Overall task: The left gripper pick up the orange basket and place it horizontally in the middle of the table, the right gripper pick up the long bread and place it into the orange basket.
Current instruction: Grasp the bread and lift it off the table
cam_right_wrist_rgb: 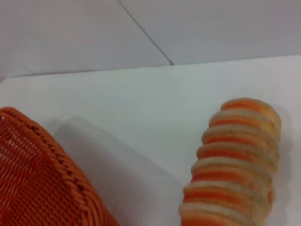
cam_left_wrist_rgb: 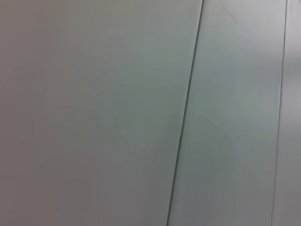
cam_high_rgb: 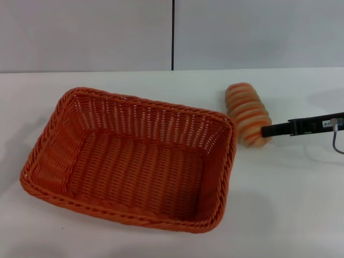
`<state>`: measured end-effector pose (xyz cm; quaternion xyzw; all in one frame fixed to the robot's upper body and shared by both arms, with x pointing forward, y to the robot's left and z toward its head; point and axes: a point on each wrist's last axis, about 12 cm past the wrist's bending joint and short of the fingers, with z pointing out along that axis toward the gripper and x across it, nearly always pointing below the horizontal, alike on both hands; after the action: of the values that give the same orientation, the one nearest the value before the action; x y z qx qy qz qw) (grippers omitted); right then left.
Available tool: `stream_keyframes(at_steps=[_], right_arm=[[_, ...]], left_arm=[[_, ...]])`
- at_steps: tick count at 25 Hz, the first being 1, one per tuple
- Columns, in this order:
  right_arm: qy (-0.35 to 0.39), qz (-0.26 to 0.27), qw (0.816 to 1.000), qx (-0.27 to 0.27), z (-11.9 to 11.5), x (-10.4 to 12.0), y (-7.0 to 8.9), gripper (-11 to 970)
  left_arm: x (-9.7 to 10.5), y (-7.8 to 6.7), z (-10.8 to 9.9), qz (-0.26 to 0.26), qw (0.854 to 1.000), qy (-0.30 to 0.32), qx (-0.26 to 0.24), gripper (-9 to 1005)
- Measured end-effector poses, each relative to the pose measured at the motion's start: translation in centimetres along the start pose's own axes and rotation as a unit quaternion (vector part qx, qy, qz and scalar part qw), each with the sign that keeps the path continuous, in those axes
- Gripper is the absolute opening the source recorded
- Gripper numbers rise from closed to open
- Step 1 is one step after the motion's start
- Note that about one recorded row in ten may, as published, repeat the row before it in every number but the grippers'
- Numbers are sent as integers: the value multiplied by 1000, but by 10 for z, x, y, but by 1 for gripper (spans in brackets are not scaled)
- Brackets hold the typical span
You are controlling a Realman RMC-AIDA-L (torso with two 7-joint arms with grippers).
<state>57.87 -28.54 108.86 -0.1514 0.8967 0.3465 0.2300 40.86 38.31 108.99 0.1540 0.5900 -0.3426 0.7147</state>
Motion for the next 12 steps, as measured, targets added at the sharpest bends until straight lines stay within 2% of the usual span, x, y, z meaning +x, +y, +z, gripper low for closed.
stream_keyframes(at_steps=[6,10,11,12], right_arm=[[-26,-9,1000,-15,-15,-4,7,210],[-54,-17,998,-38,-41,-12,20,179],[-54,-17,998,-38,-41,-12,20,175],[-66,-22,996,-47,-53,-15,27,171]], left_arm=[[0,0,1,0,1000,0,2,802],[0,0,2,0,1000,-2,2,802],[0,0,2,0,1000,-2,2,802],[0,0,2,1,1000,-2,2,802]])
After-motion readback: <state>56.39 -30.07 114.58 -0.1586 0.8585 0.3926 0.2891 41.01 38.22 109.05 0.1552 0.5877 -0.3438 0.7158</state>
